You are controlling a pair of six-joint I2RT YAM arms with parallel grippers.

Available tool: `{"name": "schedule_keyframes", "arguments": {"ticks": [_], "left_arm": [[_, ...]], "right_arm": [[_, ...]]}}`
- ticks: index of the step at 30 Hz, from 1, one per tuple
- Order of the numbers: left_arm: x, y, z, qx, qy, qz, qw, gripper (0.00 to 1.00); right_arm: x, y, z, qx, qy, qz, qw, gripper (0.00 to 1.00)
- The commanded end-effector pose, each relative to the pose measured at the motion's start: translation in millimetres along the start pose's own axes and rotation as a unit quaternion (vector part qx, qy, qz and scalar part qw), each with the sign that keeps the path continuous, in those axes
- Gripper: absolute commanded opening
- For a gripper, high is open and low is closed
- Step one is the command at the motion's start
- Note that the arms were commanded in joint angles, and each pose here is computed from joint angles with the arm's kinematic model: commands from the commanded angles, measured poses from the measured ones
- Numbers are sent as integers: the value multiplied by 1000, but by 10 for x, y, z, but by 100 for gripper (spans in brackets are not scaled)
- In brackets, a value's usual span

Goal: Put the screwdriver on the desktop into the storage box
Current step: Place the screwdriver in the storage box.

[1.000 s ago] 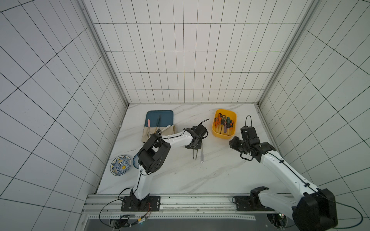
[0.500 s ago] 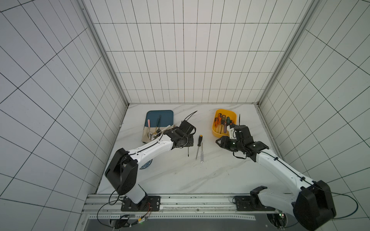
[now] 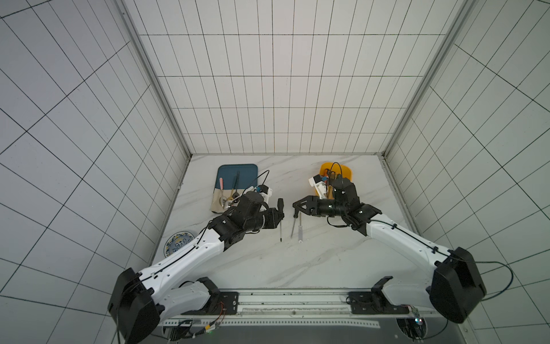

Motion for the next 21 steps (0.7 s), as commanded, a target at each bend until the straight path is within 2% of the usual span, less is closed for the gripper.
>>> {"name": "schedule_keyframes", "arguments": {"ticks": [1,9,16,19,21], "left_arm": [[-206,95,-87,-23,-62,10,998,0],[-356,104,-99,-21,-110,15,994,0],[-391,87,-82,-19,-128,15,992,0],[-370,86,-76,-20,-122,13,992,0],[-356,82,-71,-19,-119,10,993,0]], "right_arm": [[306,148,55,-7,56,-21,998,49],[394,140,202,17,70,-25,997,48],[412,74,281,29,81,-20,996,46],[424,64,282,30,83,-22,996,41],[437,62,268,27,87,-22,996,35]]}}
Point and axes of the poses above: each gripper's point midway between its finger pads, its own z axis out along the fingers, its own x axis along the line the jaws close on, y = z × x, the point moved 3 cm from there along -z, back along the fingers, and after that the axes turned 1 degree about -z, right-handed, at the moved point
